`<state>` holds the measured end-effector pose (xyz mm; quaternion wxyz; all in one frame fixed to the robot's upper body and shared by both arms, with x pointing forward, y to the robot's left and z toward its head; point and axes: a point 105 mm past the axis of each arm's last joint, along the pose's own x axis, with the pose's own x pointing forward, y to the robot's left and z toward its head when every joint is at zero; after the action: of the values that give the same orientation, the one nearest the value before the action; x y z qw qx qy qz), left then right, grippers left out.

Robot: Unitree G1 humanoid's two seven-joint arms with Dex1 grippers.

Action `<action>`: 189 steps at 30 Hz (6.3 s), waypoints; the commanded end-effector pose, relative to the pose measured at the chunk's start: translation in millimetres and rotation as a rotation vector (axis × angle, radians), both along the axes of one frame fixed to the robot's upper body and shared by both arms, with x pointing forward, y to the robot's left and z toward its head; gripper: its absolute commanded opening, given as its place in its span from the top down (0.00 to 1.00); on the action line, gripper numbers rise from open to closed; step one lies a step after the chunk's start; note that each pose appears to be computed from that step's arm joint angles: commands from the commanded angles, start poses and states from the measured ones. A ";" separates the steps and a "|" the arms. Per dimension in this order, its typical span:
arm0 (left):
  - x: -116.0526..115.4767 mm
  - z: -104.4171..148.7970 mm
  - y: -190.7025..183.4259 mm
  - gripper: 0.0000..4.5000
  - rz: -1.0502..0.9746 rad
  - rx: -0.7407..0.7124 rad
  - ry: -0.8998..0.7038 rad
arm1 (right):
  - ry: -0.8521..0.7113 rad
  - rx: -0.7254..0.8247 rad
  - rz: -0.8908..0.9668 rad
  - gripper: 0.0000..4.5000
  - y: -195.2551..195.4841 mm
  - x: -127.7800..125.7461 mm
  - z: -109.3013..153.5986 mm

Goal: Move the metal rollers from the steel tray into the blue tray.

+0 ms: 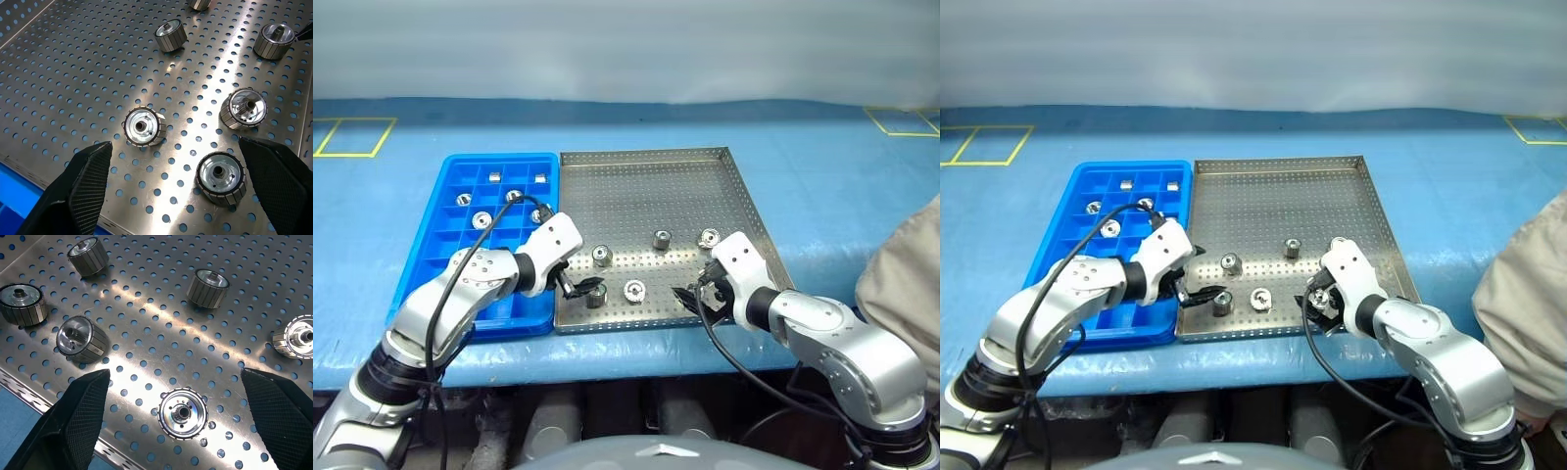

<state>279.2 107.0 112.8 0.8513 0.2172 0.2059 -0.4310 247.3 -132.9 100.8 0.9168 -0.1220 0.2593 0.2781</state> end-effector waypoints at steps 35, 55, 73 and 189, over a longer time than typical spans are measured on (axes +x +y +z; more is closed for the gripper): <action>14.2 19.2 0.8 0.00 0.039 -0.002 -0.077 | -0.043 0.001 -0.019 0.00 2.1 5.0 6.6; 52.6 1.6 -24.7 0.00 -0.006 0.081 0.099 | -0.064 0.012 -0.022 0.00 7.9 8.3 6.1; 67.2 -31.8 -23.0 0.42 -0.092 0.275 0.127 | -0.087 0.076 -0.093 0.00 13.6 -3.7 2.3; 51.1 18.8 -51.9 0.63 -0.164 -0.057 -0.167 | -0.159 0.140 0.068 0.00 59.6 -7.4 8.1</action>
<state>320.3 49.3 98.1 0.7939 0.2617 0.1601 -0.5250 239.2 -81.5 97.1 0.9326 -0.0896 0.1919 0.2921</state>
